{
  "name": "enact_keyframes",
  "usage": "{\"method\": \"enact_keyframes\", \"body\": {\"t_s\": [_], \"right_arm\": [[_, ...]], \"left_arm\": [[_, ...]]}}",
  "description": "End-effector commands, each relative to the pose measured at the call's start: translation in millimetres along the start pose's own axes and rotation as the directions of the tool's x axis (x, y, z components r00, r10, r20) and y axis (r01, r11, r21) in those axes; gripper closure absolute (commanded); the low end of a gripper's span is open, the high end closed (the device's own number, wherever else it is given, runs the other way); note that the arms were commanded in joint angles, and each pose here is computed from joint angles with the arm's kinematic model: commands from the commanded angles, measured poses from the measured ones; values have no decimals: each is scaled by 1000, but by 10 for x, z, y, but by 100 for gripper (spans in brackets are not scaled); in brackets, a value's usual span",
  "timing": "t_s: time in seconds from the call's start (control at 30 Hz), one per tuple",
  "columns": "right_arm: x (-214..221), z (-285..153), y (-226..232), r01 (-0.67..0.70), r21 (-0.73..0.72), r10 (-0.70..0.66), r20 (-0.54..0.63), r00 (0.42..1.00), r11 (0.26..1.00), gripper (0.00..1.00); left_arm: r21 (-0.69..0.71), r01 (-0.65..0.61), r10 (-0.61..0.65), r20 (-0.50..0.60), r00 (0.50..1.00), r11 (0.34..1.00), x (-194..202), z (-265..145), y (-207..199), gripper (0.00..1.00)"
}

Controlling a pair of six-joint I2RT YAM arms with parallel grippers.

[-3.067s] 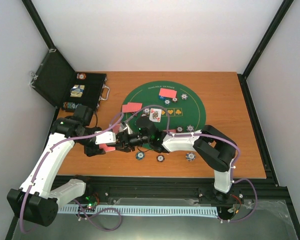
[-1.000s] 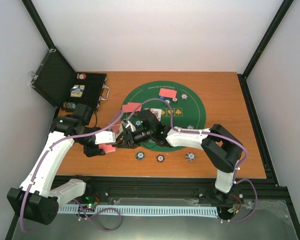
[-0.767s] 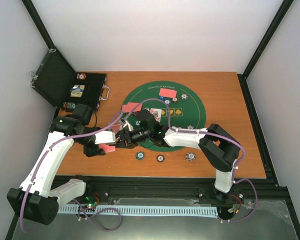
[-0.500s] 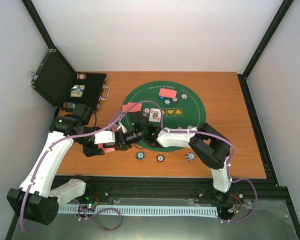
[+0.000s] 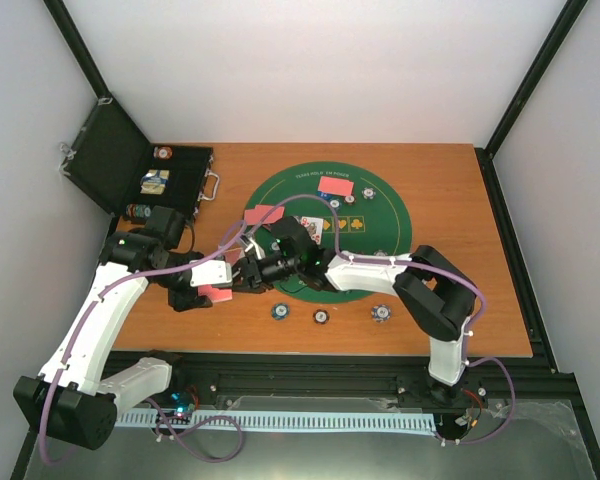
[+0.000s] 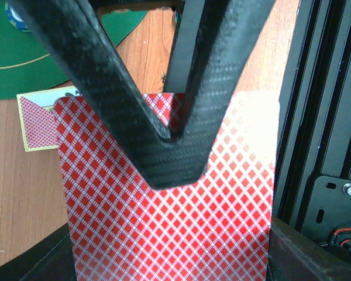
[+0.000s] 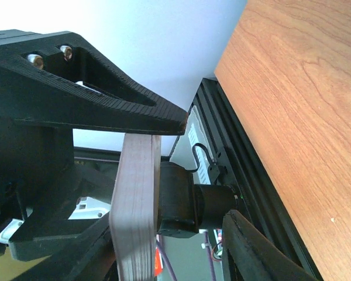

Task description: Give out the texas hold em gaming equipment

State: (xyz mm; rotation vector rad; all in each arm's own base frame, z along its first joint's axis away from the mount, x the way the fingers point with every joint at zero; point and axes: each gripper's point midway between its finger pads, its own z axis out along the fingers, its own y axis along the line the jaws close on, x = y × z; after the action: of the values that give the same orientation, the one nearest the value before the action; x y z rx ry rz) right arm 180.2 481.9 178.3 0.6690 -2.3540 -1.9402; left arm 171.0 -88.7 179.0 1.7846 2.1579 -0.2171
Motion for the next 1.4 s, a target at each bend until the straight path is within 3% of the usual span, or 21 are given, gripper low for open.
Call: {"method": "enact_keyframes", "body": {"t_s": [0.0,0.2,0.37,0.47,0.9,1.0,1.07,1.1,1.17,1.23,1.37], "right_arm": [[28,-169,-374,-74,130,72,21,997,989,58],[-11,-199,-241,-63,120,59,31,998,991,66],[40,-73,-91,-23,81,22,17,1000,996,47],[32,44,79,-2,6,2,27,1000,1000,47],[48,206,379,14,-115,-7,55,998,993,75],[66,204,371,2,-122,5,56,998,993,86],[58,203,371,-6,-126,14,62,998,992,97],[57,204,365,-10,-125,18,64,998,992,97],[65,203,379,-6,-134,15,65,998,991,97],[75,201,393,2,-137,7,64,998,991,97],[96,202,394,8,-137,0,58,998,991,97]], "left_arm": [[-12,-27,27,18,999,1000,-49,-129,-25,99],[-13,-23,23,-3,1000,1000,0,-76,-11,99],[-5,-22,22,-4,1000,1000,14,-30,-23,99],[-5,-17,17,15,1000,1000,-26,-48,-20,99],[-17,-22,22,11,1000,1000,-15,-48,-8,99],[-25,-24,24,12,1000,999,-11,-44,-2,99],[-25,-22,23,14,1000,999,-12,-35,-3,90],[-21,-21,22,14,1000,1000,-9,-26,-7,82],[-12,-20,20,9,1000,1000,7,-7,-24,51],[-8,-21,21,9,1000,1000,16,3,-45,32],[-10,-28,28,15,999,1000,16,0,-68,23]]}}
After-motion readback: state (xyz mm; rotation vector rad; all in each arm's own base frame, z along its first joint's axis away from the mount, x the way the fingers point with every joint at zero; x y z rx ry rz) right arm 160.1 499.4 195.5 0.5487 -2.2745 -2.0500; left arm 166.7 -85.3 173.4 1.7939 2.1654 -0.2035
